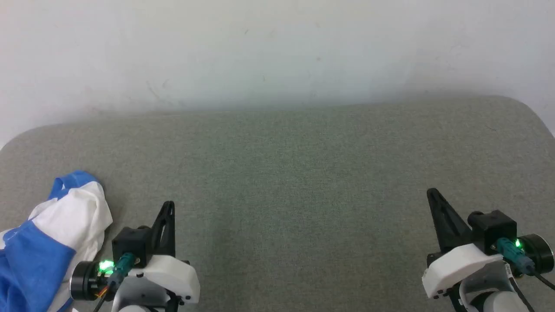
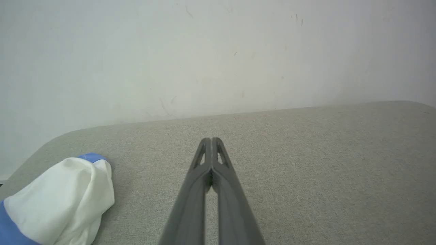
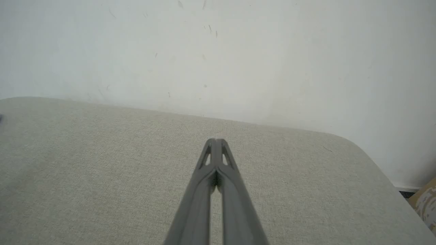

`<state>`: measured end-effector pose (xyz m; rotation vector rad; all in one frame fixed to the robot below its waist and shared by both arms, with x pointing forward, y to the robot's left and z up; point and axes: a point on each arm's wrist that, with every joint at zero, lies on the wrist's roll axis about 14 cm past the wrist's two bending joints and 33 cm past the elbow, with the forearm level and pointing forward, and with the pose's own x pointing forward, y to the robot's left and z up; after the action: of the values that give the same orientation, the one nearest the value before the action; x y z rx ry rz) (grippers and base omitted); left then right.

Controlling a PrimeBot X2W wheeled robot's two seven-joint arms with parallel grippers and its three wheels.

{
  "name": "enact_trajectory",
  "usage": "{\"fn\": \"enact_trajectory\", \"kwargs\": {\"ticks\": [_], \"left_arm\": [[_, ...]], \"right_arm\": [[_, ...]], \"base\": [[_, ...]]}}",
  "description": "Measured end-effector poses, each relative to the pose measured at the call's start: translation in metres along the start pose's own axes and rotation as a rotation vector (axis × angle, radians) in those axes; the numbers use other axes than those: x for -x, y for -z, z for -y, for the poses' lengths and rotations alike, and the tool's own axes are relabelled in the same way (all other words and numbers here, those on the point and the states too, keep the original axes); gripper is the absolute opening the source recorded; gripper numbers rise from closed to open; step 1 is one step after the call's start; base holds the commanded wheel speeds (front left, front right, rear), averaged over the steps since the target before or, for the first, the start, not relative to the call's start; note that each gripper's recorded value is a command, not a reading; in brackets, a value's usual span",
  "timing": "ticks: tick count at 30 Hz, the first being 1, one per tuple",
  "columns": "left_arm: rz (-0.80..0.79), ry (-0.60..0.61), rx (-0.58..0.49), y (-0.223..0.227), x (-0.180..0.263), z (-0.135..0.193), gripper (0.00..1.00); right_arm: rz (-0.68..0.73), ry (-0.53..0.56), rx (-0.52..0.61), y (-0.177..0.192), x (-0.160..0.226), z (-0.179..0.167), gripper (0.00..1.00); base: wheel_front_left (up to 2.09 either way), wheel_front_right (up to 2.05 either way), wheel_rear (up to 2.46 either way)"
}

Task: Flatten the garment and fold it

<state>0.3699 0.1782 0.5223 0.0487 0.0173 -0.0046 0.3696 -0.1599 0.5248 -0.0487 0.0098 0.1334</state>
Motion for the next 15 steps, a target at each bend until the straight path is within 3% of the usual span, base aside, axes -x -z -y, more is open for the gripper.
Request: {"fn": "enact_trajectory", "kwargs": {"ticks": [15], "left_arm": [[0.0,0.0,0.0,0.0,0.0,0.0001,0.0]], "right_arm": [[0.0,0.0,0.0,0.0,0.0,0.0,0.0]], "base": [[0.0,0.0,0.0]]}}
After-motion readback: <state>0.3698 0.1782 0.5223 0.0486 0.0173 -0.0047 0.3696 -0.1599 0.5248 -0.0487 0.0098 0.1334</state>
